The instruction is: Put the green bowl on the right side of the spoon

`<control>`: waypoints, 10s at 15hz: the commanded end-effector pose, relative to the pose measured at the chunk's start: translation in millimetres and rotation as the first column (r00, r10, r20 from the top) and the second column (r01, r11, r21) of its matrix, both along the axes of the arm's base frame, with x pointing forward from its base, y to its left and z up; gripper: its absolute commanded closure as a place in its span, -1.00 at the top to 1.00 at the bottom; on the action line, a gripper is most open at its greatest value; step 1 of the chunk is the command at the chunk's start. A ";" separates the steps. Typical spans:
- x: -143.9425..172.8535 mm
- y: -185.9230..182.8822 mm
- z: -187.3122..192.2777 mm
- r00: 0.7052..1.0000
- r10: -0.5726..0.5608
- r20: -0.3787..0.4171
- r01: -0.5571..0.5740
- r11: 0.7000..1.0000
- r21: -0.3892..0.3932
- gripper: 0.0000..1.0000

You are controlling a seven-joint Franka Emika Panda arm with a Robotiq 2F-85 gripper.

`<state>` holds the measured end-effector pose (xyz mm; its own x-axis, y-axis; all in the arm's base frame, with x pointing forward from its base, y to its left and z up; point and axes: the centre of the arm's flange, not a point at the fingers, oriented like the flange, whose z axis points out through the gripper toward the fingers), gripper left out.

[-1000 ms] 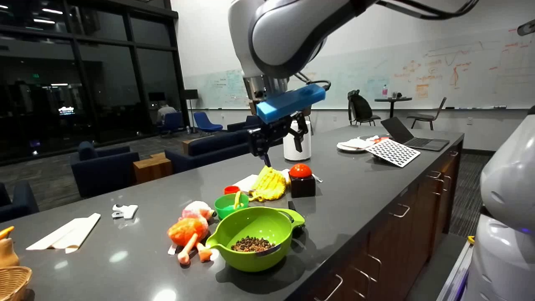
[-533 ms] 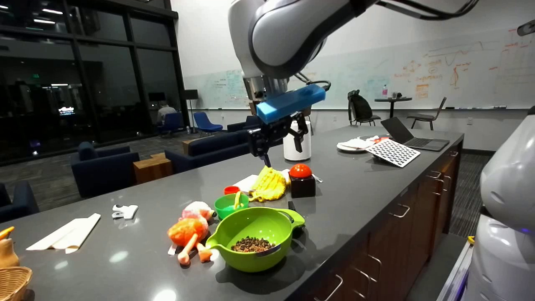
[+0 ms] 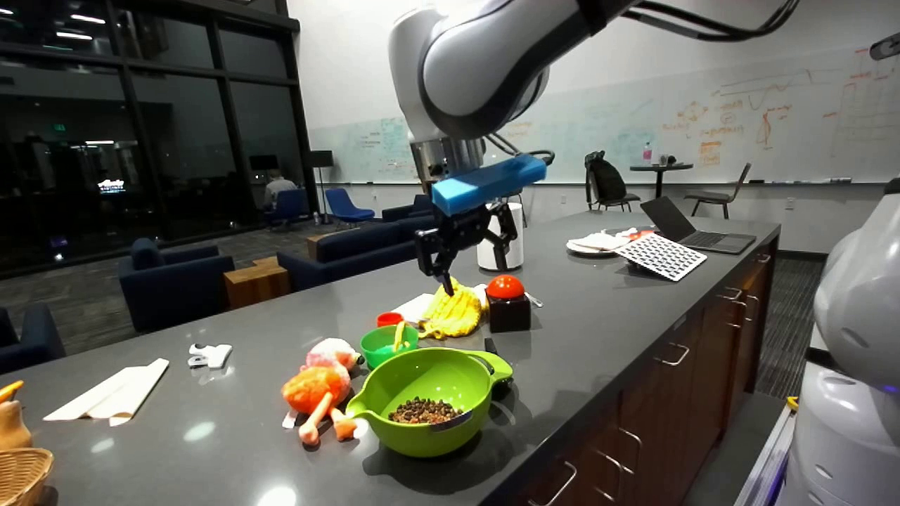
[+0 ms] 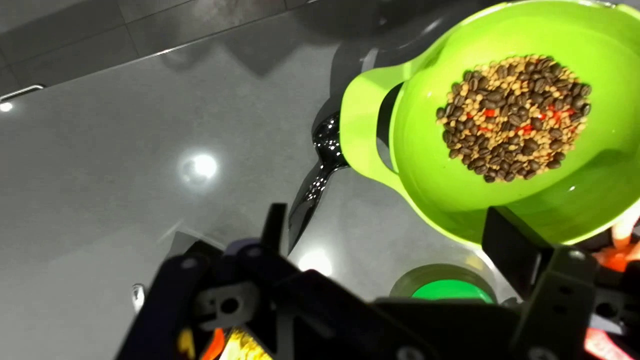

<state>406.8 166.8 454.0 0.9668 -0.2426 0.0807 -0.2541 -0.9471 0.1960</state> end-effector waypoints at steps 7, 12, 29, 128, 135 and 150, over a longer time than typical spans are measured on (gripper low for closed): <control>32.6 -1.0 -78.2 0.950 0.293 -0.106 -0.261 0.934 0.243 1.00; 48.7 10.7 -93.3 0.873 0.473 -0.117 -0.434 0.864 0.256 1.00; 73.9 25.2 -109.0 0.752 0.634 -0.181 -0.605 0.772 0.194 1.00; -128.4 -399.3 -186.4 0.788 -0.614 -0.039 0.530 0.645 0.551 -0.26; -120.4 -392.1 -164.3 0.816 -0.578 -0.011 0.495 0.690 0.528 0.60; -57.0 -274.0 6.2 0.983 -0.183 -0.010 0.183 0.972 0.147 1.00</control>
<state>325.2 -154.4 432.0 0.8378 -0.5459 -0.0059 -0.5437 -0.8353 0.0821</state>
